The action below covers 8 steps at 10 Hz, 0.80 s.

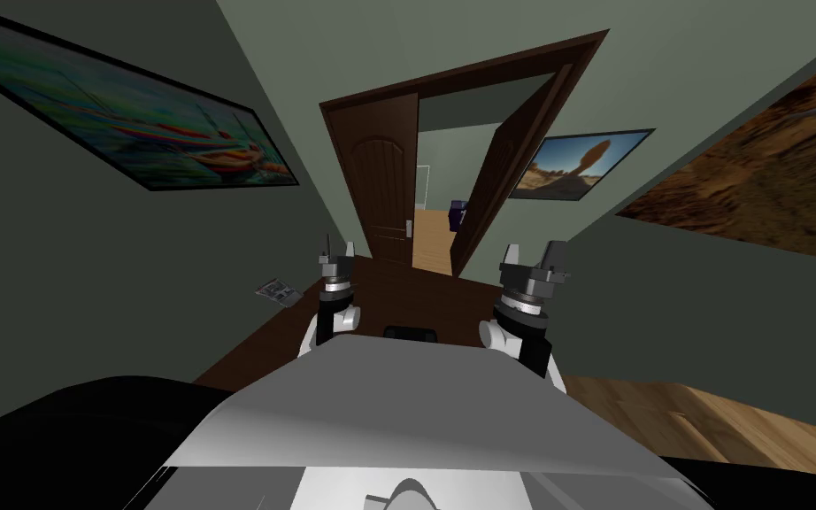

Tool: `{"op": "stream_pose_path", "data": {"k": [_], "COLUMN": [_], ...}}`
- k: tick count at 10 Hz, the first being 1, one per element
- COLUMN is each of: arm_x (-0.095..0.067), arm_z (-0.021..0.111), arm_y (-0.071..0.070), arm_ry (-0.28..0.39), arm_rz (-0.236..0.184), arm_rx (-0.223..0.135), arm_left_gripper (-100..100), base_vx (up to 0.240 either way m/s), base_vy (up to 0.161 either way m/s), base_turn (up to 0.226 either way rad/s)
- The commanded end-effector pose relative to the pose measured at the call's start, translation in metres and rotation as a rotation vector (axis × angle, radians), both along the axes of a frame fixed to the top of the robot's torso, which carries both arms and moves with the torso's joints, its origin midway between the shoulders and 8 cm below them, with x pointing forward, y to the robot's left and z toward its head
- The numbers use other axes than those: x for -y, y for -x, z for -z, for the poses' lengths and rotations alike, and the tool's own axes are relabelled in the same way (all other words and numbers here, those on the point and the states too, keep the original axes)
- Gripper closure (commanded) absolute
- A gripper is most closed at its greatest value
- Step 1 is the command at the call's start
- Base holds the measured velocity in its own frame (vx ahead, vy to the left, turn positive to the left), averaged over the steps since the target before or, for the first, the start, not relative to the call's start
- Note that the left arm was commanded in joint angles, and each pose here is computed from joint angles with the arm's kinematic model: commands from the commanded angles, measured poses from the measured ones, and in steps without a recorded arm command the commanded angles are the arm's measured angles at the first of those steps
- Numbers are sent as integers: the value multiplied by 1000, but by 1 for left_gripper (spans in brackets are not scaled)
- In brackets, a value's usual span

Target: Push the door open

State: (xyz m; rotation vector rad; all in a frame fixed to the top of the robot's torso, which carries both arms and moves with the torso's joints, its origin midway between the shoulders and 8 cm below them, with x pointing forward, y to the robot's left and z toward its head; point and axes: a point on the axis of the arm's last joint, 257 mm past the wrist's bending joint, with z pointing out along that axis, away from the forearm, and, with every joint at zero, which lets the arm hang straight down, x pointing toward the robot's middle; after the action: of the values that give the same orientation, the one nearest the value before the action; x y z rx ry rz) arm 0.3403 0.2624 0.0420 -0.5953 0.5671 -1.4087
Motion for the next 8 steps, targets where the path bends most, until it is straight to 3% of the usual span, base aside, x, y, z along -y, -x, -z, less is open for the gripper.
{"op": "stream_pose_path", "data": {"k": [1, 8], "arm_x": [1, 5], "arm_z": [8, 50], "arm_y": [-8, -51], "arm_ry": [-2, -5], "arm_rz": [8, 40], "arm_rx": [-16, -103], "arm_left_gripper": [-100, -100], "base_vx": [-11, 120], "base_vy": [-79, 18], "base_turn": [16, -28]}}
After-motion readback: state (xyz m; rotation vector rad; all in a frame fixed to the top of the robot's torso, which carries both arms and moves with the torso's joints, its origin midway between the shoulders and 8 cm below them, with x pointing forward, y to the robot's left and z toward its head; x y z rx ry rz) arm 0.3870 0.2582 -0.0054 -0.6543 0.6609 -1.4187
